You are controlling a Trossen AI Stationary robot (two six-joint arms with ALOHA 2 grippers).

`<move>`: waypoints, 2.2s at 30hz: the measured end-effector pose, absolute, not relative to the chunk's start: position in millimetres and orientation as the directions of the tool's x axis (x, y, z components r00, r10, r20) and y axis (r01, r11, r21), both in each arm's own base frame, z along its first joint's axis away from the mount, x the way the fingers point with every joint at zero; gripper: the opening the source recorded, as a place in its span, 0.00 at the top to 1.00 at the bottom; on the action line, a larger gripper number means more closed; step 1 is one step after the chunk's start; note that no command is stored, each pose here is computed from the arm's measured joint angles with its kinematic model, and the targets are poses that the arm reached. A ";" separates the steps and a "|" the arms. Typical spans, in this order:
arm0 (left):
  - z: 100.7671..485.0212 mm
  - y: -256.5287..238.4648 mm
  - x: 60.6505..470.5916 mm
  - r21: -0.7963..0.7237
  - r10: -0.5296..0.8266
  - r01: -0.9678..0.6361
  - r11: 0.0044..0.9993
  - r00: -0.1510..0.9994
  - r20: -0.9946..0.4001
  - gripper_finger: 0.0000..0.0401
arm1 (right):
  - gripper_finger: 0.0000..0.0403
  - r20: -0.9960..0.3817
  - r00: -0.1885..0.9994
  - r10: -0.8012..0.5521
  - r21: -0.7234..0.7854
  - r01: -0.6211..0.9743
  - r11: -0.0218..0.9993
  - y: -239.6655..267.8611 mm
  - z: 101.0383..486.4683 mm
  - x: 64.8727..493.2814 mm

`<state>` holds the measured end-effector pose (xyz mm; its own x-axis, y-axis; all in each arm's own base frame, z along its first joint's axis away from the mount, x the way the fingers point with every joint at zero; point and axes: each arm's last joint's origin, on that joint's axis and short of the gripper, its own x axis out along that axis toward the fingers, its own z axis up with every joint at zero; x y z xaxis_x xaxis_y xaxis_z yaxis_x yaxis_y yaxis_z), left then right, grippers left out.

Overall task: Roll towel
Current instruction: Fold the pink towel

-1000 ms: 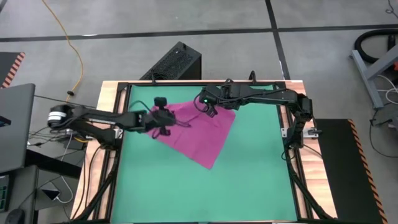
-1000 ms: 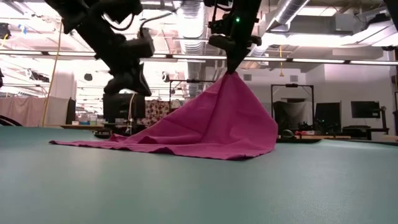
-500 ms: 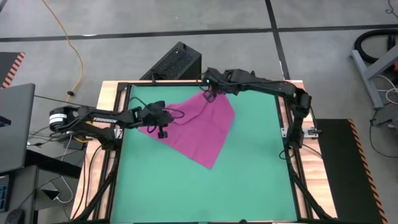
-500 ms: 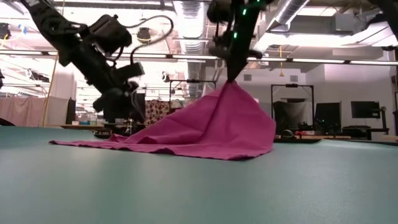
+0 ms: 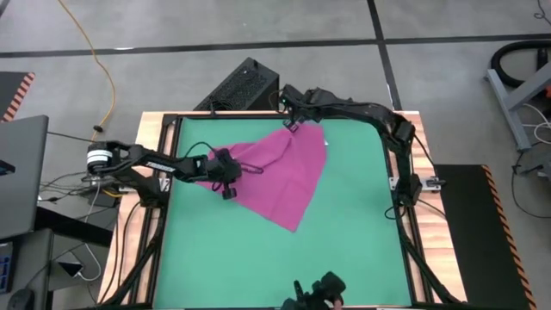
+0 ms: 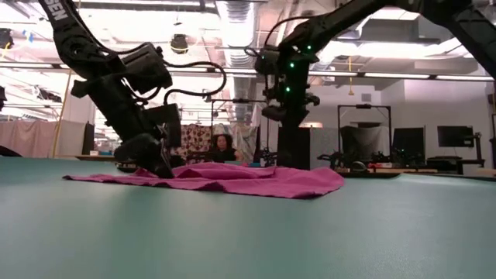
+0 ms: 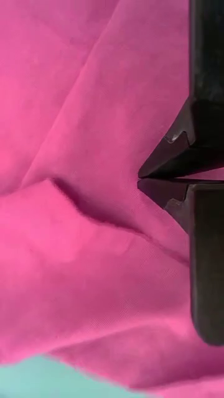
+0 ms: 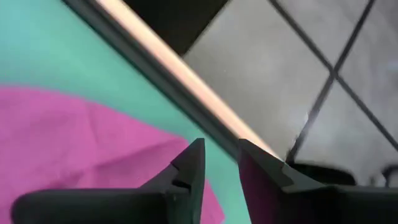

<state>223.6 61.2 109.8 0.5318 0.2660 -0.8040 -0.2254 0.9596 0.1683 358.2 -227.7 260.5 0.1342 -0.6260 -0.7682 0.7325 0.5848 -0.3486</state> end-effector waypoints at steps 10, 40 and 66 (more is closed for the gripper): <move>105.6 9.4 230.4 -0.029 0.180 -0.348 0.937 0.553 -0.814 1.00 | 0.69 -0.852 0.482 -0.206 -0.047 0.320 0.946 -146.4 287.4 381.4; 144.6 -102.7 186.9 -0.163 0.076 -0.259 0.952 0.717 -0.693 1.00 | 0.58 -0.650 0.709 -0.274 -0.354 0.037 0.935 108.8 169.3 487.9; 142.8 -100.2 185.1 -0.122 0.141 -0.307 0.944 0.708 -0.692 1.00 | 0.97 -0.568 0.689 -0.451 -0.468 0.181 0.865 114.1 155.7 500.5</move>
<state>185.1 -100.2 142.8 0.7081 0.1409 -0.6919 -0.3072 0.9438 -0.1222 500.5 114.1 155.7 0.6889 -0.4508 -0.5676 0.1807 0.8651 -0.4678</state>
